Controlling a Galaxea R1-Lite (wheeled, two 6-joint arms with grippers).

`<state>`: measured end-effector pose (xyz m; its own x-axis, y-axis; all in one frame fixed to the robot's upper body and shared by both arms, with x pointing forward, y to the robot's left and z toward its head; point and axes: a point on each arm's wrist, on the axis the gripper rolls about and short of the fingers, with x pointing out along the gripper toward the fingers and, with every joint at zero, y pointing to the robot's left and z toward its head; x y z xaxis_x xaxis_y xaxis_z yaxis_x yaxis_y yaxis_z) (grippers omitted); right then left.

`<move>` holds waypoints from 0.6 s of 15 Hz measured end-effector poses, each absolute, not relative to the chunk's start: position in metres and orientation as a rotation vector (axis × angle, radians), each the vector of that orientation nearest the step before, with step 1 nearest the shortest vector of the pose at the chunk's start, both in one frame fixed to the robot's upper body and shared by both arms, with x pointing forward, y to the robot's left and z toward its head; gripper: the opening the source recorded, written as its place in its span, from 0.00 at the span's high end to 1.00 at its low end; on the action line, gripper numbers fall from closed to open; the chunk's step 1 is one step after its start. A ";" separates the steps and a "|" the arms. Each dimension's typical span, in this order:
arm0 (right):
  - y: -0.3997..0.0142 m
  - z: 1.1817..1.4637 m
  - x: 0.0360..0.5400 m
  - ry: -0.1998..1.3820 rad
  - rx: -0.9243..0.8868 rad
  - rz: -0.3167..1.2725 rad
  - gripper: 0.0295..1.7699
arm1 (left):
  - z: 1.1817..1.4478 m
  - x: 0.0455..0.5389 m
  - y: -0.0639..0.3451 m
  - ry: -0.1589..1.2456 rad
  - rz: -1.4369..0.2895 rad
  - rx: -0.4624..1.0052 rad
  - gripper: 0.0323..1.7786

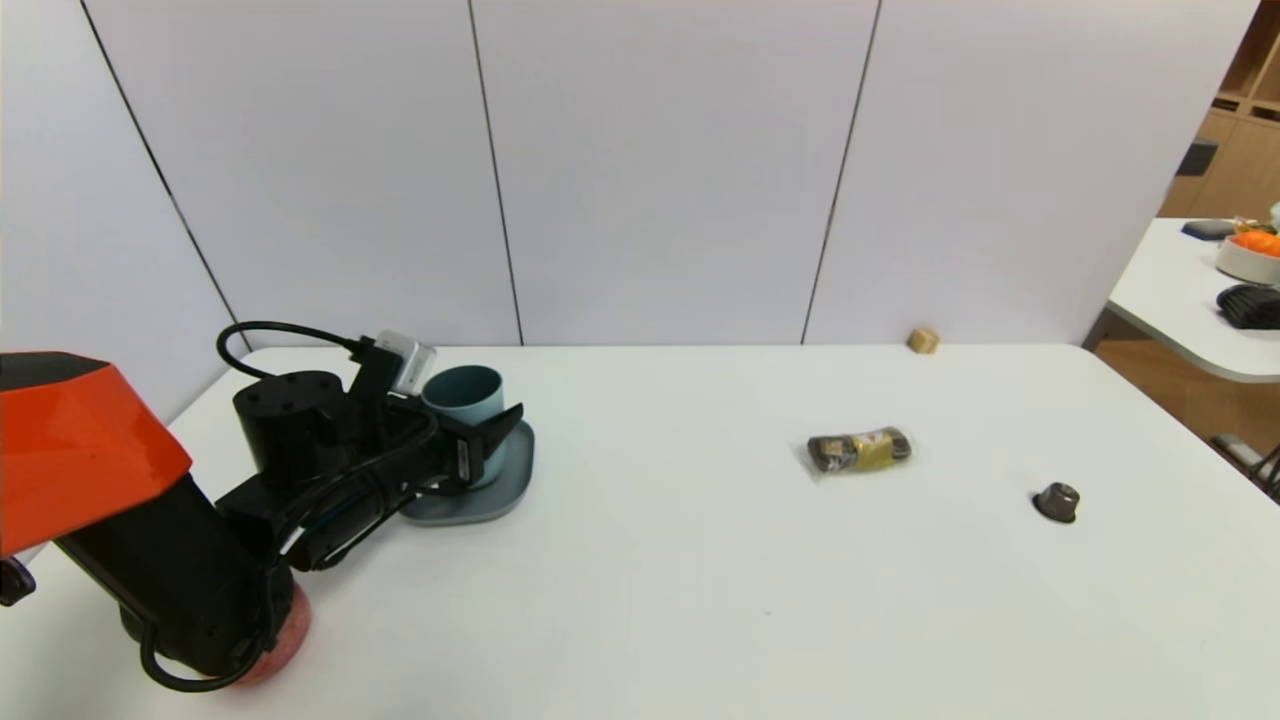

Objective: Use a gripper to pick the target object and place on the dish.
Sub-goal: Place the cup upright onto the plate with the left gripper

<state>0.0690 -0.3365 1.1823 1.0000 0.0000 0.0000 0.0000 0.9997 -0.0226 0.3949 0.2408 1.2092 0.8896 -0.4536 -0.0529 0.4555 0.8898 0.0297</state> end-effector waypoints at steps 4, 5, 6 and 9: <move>-0.336 1.182 0.069 -0.001 -0.023 0.000 0.03 | 1.207 0.393 0.241 0.053 -0.473 0.042 0.32; -0.336 1.182 0.069 0.000 -0.023 0.000 0.03 | 1.207 0.393 0.241 0.053 -0.473 0.042 0.28; -0.336 1.182 0.069 0.000 -0.023 0.000 0.03 | 1.207 0.392 0.242 0.054 -0.474 0.042 0.25; -0.336 1.182 0.069 0.000 -0.023 0.000 0.03 | 1.209 0.391 0.242 0.051 -0.474 0.041 0.19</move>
<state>0.0690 -0.3365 1.1823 1.0000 0.0000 0.0000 0.0000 0.9997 -0.0230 0.3910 0.2419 1.2086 0.8887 -0.4547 -0.0583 0.4567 0.8892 0.0281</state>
